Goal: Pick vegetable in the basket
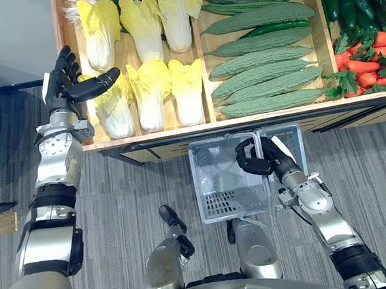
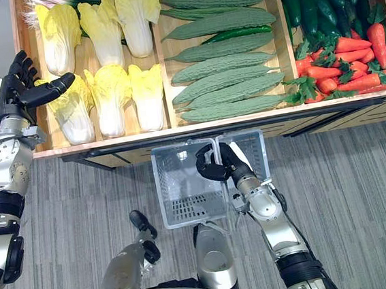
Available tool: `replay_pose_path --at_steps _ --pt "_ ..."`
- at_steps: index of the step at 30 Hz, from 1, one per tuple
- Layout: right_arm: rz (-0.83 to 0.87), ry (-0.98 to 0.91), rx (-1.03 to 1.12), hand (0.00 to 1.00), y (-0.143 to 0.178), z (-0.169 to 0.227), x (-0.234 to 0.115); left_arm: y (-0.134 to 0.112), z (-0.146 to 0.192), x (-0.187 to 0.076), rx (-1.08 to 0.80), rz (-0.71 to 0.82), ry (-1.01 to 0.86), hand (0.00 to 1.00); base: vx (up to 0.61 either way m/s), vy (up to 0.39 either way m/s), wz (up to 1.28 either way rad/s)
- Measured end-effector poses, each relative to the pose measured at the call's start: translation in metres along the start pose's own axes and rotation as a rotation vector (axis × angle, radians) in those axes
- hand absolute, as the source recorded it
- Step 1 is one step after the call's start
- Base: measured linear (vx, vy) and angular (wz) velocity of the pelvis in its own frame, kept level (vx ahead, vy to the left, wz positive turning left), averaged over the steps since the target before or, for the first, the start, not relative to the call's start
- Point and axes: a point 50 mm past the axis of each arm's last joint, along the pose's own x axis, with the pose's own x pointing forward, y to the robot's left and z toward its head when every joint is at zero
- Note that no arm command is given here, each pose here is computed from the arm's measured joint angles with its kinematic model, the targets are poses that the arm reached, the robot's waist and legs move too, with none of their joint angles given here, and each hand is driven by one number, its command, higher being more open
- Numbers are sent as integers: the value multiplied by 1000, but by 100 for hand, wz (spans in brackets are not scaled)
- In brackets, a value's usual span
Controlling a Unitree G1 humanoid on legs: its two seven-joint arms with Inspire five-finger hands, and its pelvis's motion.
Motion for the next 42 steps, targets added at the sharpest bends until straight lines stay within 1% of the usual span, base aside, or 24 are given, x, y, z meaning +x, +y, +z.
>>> replay_pose_path --at_steps 6,12,16,17,21,25,34,36,41,42 --pt "0 1 0 0 0 0 0 -10 -5 -1 -3 -37 14 100 0 0 4" --pt "0 4 0 0 0 -1 -1 -13 -9 -5 -8 -49 17 100 0 0 0" --pt "1 9 0 0 1 -2 -1 -21 -33 -22 -65 -57 75 100 33 -26 2" --pt "2 12 0 0 1 -3 -1 -20 -39 -26 -73 -46 93 100 33 -25 -1" --pt "2 17 0 0 1 -4 -2 -14 -43 -29 -77 -25 103 100 37 -22 -1" --pt "2 28 -34 0 1 -6 -1 -10 -53 -37 -55 -22 147 100 27 -16 -1" --pt "1 30 -38 0 0 -6 0 -4 -58 -39 -49 -9 169 100 15 -11 -1" --pt "0 32 -37 0 0 -6 0 -1 -59 -38 -15 -9 177 100 29 -21 -3" --pt "2 33 -37 0 0 -6 2 6 -52 -24 145 -35 206 100 21 -22 -5" --pt "2 32 -36 0 0 -5 2 7 -50 -22 152 -34 210 100 6 -11 -3"
